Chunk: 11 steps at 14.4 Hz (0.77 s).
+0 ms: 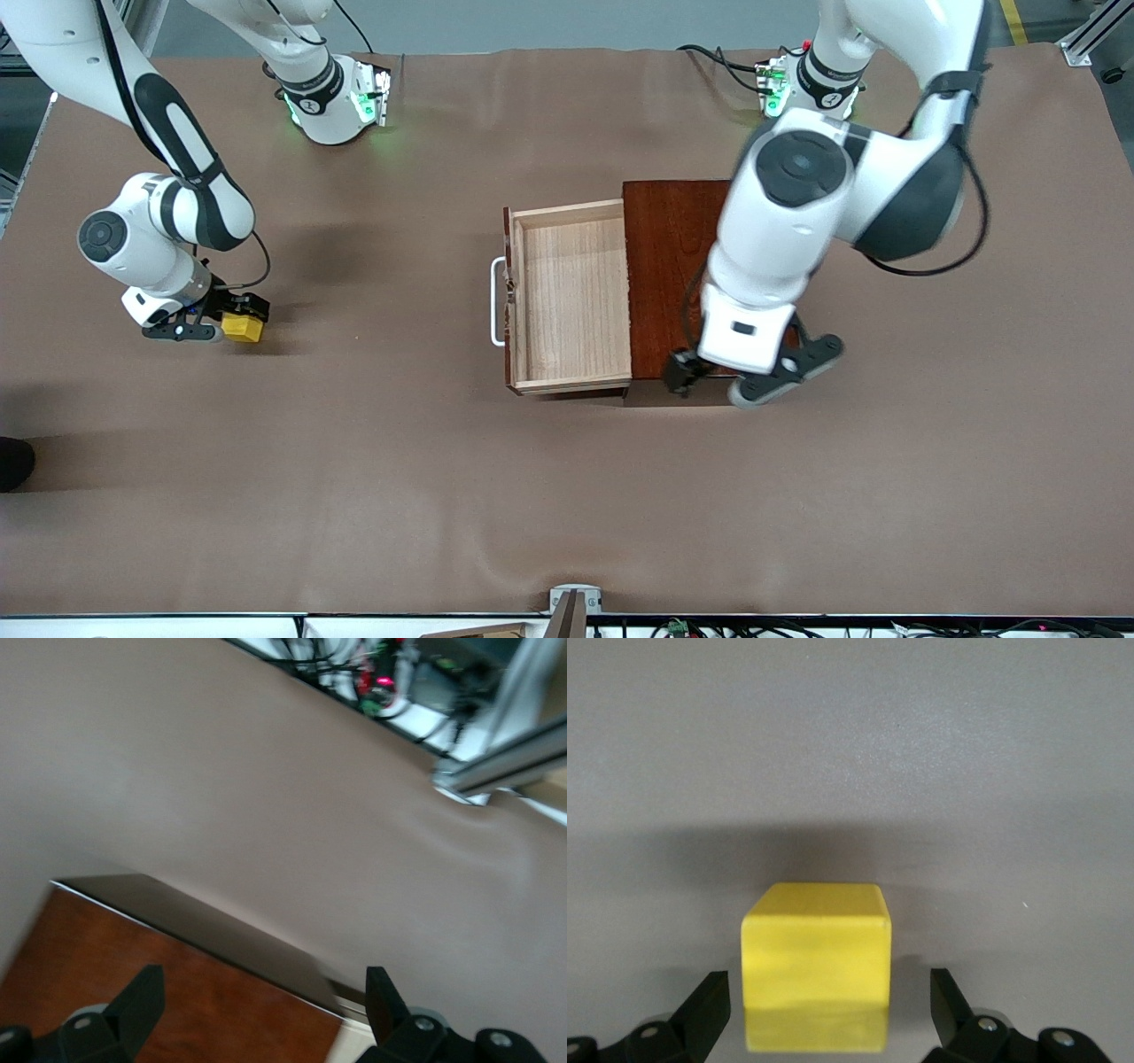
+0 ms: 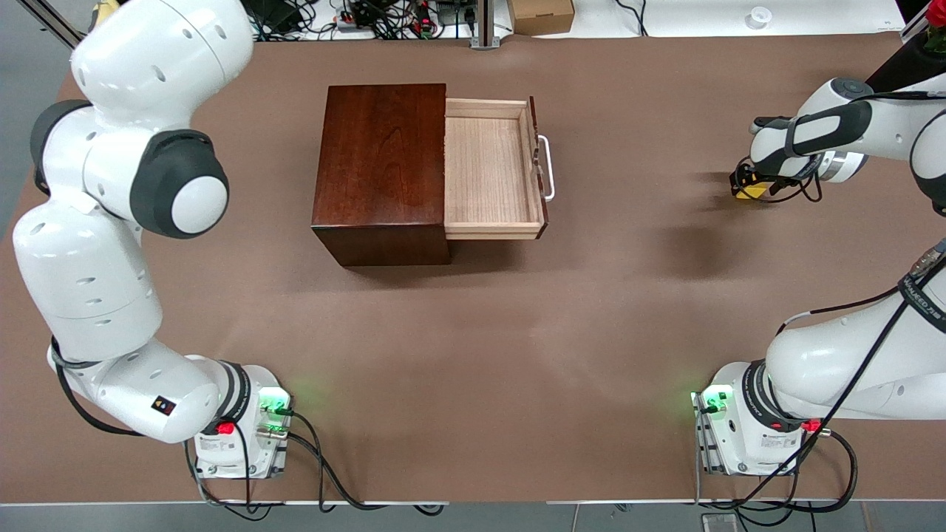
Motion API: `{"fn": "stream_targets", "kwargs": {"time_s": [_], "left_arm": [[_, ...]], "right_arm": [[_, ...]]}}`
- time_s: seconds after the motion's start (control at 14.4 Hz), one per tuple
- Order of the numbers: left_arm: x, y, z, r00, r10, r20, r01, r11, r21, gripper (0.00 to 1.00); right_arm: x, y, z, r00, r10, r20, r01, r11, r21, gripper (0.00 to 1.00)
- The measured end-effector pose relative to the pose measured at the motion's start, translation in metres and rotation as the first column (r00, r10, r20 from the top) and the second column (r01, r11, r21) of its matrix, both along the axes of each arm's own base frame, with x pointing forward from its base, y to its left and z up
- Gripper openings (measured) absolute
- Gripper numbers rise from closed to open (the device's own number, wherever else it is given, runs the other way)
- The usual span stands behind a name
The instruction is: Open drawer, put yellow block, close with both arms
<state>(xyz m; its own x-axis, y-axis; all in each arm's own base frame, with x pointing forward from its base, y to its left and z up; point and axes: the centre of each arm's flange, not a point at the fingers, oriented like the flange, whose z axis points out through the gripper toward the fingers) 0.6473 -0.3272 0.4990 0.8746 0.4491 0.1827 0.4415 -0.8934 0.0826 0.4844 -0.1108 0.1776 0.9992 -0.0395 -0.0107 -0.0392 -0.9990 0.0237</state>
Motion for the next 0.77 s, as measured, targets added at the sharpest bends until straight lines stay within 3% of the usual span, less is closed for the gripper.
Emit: {"fn": "stream_targets", "kwargs": {"time_s": [0.35, 0.56, 0.77], "left_arm": [[0.018, 0.090, 0.007, 0.997, -0.054, -0.048, 0.057, 0.997, 0.051, 1.00], [0.019, 0.128, 0.011, 0.990, -0.125, -0.069, 0.130, 0.989, 0.072, 1.00], [0.016, 0.179, 0.026, 0.980, -0.182, -0.078, 0.187, 0.980, 0.066, 1.00]], "right_arm": [[0.012, 0.006, 0.004, 1.000, -0.008, 0.022, 0.008, 1.000, -0.005, 0.55], [0.025, 0.013, 0.031, 1.000, 0.000, 0.014, 0.000, 1.000, -0.002, 0.56], [0.043, 0.024, 0.122, 0.997, 0.020, -0.071, -0.019, 1.000, 0.016, 0.56]]}}
